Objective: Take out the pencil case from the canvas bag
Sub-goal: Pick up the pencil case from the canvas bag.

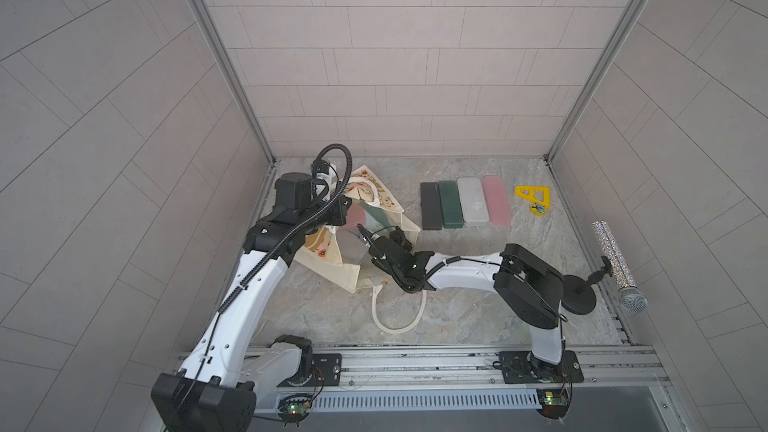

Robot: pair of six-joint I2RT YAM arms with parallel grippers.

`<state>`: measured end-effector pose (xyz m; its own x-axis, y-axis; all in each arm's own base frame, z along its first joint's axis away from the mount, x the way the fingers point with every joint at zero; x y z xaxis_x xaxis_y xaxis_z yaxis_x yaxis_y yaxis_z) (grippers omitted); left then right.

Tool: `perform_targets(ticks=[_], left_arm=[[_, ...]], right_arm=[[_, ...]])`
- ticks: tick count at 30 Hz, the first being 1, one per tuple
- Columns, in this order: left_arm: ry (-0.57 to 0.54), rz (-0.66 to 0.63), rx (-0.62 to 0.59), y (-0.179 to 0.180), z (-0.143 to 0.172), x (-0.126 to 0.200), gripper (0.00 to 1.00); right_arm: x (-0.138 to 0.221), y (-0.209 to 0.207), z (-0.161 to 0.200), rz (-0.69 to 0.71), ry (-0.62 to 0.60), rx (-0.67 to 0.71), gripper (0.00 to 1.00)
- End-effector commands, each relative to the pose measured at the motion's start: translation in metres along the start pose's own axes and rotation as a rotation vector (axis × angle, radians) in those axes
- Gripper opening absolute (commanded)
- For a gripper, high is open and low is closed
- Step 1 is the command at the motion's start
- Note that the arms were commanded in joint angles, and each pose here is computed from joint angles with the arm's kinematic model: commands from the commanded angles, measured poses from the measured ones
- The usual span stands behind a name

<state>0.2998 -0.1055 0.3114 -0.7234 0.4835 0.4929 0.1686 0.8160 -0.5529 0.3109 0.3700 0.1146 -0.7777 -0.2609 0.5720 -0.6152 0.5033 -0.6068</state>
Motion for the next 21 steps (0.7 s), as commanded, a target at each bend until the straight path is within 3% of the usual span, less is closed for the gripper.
perform_targets(ticks=[1, 11, 21], left_arm=[[-0.070, 0.039, -0.015, -0.009, -0.014, 0.008, 0.00], [-0.069, 0.001, -0.006, -0.003, -0.015, 0.007, 0.00], [-0.082, -0.051, -0.002, 0.004, -0.017, 0.008, 0.00]], right_arm=[[0.023, -0.006, 0.004, -0.031, -0.018, -0.065, 0.60], [0.068, 0.013, 0.055, -0.174, 0.049, -0.167, 0.60], [0.098, 0.026, 0.066, -0.266, 0.073, -0.208, 0.60]])
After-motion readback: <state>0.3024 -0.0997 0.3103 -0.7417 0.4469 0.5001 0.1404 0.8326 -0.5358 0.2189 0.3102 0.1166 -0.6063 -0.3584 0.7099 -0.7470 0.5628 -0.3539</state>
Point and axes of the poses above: each gripper's point midway between its finger pads, its own x axis back along the fingers, its own y axis along the line the jaws close on, z = x × y, the point moved 3 cm from there along x, back along the fingers, and after that the axes turned 13 degrees about x, right-handed, at the moved point
